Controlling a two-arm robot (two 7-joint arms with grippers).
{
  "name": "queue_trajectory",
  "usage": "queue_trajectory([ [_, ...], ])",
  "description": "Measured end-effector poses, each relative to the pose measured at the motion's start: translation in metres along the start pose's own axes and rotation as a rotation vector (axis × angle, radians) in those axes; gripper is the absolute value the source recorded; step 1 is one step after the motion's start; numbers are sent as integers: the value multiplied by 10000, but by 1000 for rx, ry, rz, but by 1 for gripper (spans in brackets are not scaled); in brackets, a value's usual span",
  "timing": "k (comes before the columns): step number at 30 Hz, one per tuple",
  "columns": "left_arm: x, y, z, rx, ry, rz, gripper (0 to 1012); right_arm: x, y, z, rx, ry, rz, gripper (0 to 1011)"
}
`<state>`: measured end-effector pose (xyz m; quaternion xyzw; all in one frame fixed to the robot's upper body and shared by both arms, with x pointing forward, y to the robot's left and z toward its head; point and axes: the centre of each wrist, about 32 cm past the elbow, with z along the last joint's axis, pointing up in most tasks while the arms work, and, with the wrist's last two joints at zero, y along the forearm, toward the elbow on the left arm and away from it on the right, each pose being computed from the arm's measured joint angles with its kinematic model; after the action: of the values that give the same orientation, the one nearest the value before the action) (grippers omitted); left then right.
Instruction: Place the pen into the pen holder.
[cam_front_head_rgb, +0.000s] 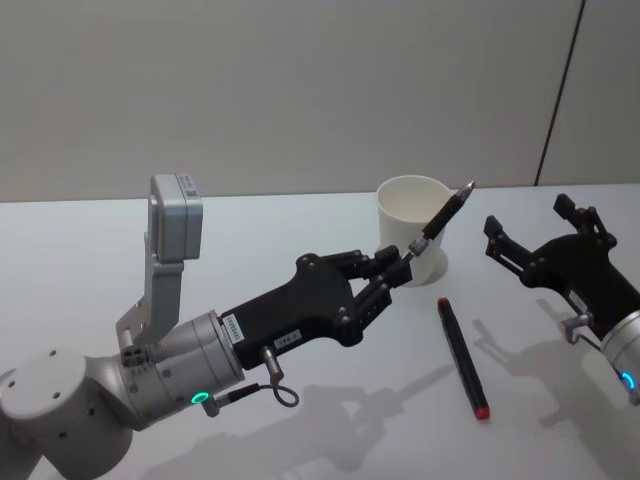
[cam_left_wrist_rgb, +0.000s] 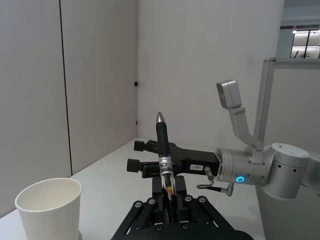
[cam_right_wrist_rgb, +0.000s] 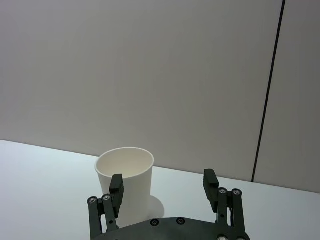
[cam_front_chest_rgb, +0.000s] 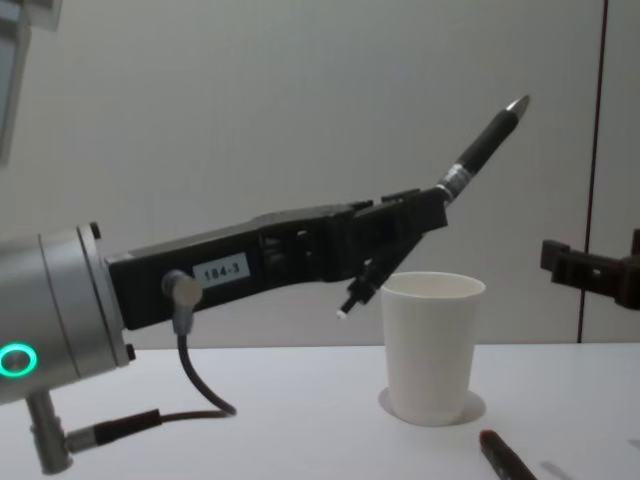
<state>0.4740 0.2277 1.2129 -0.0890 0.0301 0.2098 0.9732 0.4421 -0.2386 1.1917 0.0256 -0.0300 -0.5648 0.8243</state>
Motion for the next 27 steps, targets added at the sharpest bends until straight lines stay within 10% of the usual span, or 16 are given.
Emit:
queue_trajectory([
  [27,4,-20,-7,-8,-1,-22,149,210,-400,249,36,280,269,1002],
])
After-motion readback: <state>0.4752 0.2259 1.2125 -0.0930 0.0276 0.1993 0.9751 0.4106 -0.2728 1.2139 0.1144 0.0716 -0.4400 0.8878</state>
